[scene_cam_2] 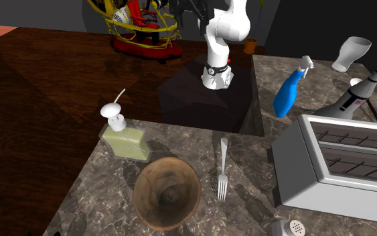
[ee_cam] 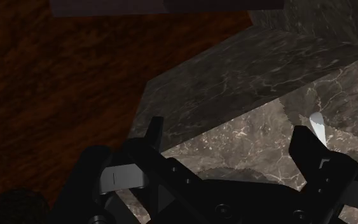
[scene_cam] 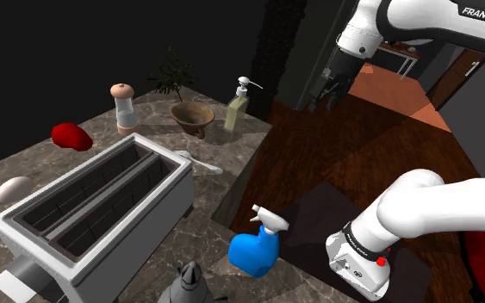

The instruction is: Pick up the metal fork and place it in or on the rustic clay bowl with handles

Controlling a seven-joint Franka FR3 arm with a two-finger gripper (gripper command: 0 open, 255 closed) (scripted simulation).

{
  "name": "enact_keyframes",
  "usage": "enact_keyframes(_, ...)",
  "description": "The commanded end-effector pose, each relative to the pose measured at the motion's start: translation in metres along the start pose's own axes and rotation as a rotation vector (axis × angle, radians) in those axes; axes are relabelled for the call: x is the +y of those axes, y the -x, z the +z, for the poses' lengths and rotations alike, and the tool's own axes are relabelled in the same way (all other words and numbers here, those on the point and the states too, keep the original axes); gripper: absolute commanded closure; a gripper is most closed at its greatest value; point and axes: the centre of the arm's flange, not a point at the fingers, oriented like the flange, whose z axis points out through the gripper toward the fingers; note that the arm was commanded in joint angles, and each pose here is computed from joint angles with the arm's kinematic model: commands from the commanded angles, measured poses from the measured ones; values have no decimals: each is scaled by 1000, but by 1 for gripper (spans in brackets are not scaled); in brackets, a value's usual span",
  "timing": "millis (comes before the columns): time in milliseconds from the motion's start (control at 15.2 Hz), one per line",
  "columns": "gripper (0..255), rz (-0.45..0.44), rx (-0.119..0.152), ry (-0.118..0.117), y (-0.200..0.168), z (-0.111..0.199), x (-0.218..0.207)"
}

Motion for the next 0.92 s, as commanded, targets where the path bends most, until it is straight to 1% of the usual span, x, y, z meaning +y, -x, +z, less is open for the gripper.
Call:
enact_keyframes(0,0,0,0,0,0,0,0)
enact_keyframes(858,0,-192,-68,-38,-108,106,-88)
